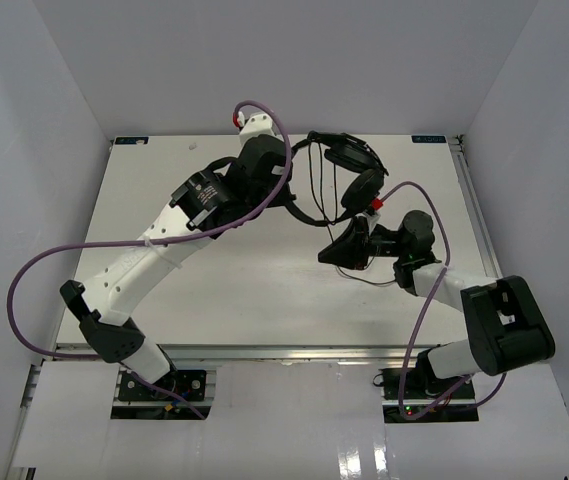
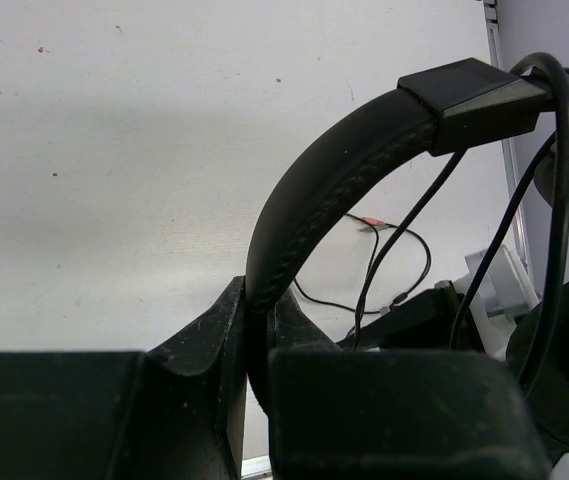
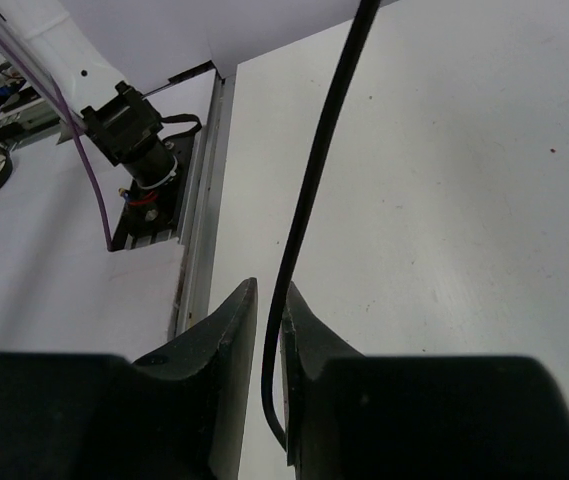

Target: Wrap the headphones

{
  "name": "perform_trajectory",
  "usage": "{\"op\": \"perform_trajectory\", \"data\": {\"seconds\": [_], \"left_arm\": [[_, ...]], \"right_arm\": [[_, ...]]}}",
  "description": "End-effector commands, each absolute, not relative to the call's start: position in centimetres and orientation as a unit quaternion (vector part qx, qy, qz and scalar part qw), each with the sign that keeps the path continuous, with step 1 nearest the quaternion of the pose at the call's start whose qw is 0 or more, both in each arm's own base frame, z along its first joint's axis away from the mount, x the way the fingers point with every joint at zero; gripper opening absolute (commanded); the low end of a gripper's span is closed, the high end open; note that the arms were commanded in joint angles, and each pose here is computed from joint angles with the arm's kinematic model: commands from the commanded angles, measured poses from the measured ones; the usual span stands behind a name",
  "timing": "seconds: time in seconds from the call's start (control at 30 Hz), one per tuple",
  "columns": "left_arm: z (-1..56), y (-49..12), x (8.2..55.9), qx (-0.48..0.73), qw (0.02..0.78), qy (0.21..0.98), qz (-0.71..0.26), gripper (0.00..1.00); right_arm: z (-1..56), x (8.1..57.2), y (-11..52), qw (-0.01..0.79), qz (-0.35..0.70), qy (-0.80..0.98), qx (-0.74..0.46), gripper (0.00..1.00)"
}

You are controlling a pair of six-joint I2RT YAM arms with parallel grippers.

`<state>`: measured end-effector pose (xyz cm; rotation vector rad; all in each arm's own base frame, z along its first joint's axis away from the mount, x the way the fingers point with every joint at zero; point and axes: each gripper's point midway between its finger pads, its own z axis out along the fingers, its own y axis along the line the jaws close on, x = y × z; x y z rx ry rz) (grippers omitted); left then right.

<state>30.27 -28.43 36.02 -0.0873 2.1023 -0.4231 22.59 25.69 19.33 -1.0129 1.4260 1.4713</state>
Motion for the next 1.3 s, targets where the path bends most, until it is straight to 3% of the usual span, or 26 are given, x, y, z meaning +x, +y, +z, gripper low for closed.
{"op": "perform_trajectory", "data": {"seconds": [0.0, 0.17, 0.9, 1.27], "left_arm": [[40.2, -27.8, 31.0, -0.077, 0.51, 0.83, -0.212, 0.0], [40.5, -27.8, 31.9, -0.082, 0.511, 0.828, -0.213, 0.0], [42.2, -27.0, 36.2, -0.099, 0.521, 0.819, -0.217, 0.0], [39.8, -24.1, 38.2, -0.112, 0.509, 0.834, -0.182, 0.0]], "right_arm": [[19.9, 20.9, 25.7, 0.421, 0.576, 0.541, -0.445, 0.22], [20.1, 19.8, 25.6, 0.414, 0.574, 0.533, -0.463, 0.3], [20.3, 10.9, 24.4, 0.356, 0.591, 0.435, -0.579, 0.27], [20.8, 9.4, 23.4, 0.365, 0.533, 0.419, -0.638, 0.13]]}}
